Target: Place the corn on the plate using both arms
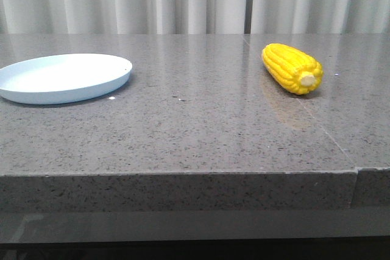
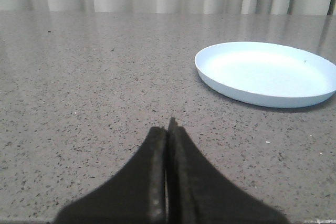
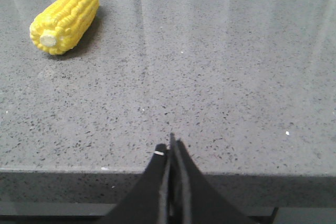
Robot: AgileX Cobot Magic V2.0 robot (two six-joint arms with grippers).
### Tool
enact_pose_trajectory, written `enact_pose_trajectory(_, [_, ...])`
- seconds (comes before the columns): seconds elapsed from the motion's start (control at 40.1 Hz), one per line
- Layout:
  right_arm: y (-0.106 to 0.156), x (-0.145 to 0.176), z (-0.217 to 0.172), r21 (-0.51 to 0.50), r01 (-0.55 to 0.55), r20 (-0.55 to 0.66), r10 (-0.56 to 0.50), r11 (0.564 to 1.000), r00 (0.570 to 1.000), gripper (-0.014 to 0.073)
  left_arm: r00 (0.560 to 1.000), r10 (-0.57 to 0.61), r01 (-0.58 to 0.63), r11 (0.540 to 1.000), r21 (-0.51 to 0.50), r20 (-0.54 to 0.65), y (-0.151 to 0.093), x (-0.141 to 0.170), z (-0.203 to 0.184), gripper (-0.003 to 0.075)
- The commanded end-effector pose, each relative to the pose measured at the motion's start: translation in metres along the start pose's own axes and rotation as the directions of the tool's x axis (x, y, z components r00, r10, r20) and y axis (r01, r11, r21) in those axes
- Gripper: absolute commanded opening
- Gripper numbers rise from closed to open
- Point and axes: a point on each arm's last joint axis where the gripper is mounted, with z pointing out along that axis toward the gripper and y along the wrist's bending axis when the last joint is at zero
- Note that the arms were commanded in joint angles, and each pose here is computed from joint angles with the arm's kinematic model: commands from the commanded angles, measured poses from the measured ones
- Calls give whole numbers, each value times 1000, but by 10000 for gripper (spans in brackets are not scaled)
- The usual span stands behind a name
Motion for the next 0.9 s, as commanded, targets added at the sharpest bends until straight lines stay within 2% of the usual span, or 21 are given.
enact_pose_trajectory(0.0, [0,-14,-3,4,17,114,-18,1000,993,-90,995,-4,3,1000,1,101,0,-8,-2,-20])
enact_pose_trajectory(0.274, [0,-14,-3,4,17,114,-18,1000,993,-90,995,-4,3,1000,1,101,0,-8,-2,-20])
enact_pose_trajectory(0.399, [0,-14,-3,4,17,120,-18,1000,993,-90,991,-13,13,1000,3,137,0,-11,-2,-20])
enact_pose_trajectory(0.499, [1,-16,-3,3,18,143,-18,1000,990,-90,977,-7,7,1000,0,214,0,-18,-3,-20])
enact_pose_trajectory(0.598, [1,-20,-4,1,18,188,-18,1000,982,-90,942,-7,8,1000,-1,337,0,-30,-7,-20])
enact_pose_trajectory(0.773, [3,-46,-14,-7,12,269,-10,1000,963,-90,911,-7,7,1000,2,413,-1,-56,-16,-20])
enact_pose_trajectory(0.872, [6,-68,-25,-11,14,282,-10,1000,959,-90,916,7,-8,1000,1,402,-2,-76,-23,-20])
